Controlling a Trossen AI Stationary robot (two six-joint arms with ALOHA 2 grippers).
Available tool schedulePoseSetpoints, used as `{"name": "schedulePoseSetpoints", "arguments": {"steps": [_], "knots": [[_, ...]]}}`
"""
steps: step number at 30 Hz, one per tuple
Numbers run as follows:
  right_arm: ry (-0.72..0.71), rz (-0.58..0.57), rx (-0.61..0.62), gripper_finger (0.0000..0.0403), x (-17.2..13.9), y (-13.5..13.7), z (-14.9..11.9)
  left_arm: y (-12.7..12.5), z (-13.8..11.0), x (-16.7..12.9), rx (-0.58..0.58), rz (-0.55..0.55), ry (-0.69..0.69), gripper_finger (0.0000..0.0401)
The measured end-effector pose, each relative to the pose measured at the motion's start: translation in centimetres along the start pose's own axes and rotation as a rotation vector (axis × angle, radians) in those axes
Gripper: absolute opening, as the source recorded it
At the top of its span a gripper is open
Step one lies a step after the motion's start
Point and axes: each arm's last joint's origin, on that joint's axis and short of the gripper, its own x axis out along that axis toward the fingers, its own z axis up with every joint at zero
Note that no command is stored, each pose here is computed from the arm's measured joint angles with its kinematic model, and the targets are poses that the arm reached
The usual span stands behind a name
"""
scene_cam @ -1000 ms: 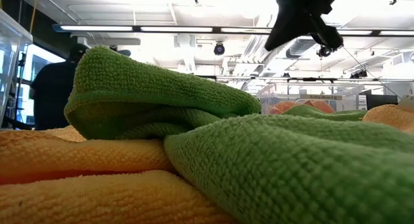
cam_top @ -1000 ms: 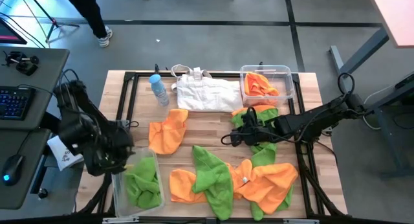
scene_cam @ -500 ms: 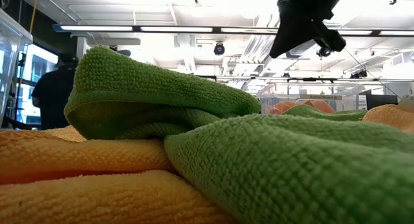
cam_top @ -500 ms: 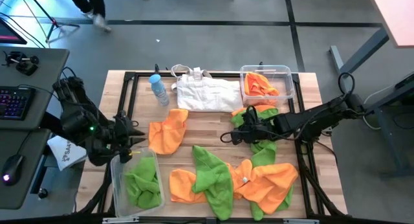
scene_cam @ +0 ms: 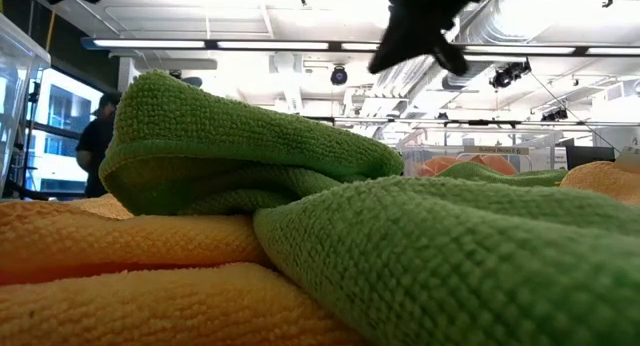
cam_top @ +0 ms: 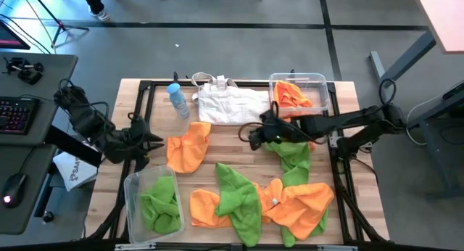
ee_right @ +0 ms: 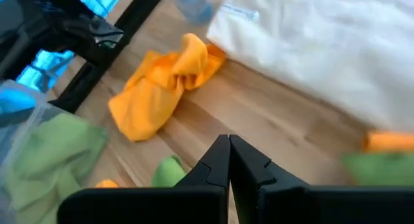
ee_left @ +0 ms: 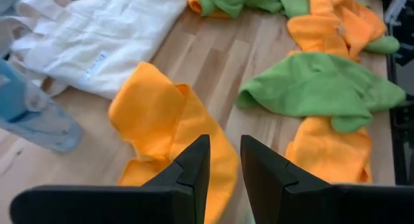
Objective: Sort microfiber towel by color & place in baskets
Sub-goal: Put the orange microfiber cloth into the top transparent bin
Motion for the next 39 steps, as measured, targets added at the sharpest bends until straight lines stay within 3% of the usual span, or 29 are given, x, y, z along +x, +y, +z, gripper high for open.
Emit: {"name": "schedulePoseSetpoints", "arguments": {"steps": [3,9,14,17,20,26,33,39], "knots": [[0.009,0.025,-0.089,0.0000,1.3,1.9,1.4,0.8,0.3,-0.1,-0.013,0.023,-0.019,0.0074],[0.066,-0.029,-0.249,0.0000,5.3,5.1,4.0,1.4,0.6,0.0,-0.042,0.062,-0.033,0.0074],[0.099,-0.131,-0.201,0.0000,9.3,5.8,4.6,1.4,0.6,0.0,-0.047,0.068,-0.034,0.0074],[0.176,-0.089,-0.208,0.0007,11.7,6.0,4.5,1.4,0.6,0.0,-0.058,0.068,-0.034,0.0074],[0.247,-0.041,-0.201,0.0033,14.4,6.0,3.7,1.4,0.6,0.0,-0.065,0.066,-0.032,0.0074],[0.338,0.018,-0.147,0.0124,18.7,5.4,1.5,1.4,0.6,0.0,-0.075,0.066,-0.032,0.0074],[0.241,0.097,-0.103,0.0214,21.1,5.9,1.1,1.3,0.6,0.1,-0.080,0.062,-0.025,0.0074],[0.155,0.091,-0.087,0.0238,23.0,5.5,0.9,1.3,0.6,0.1,-0.089,0.064,-0.023,0.0074]]}}
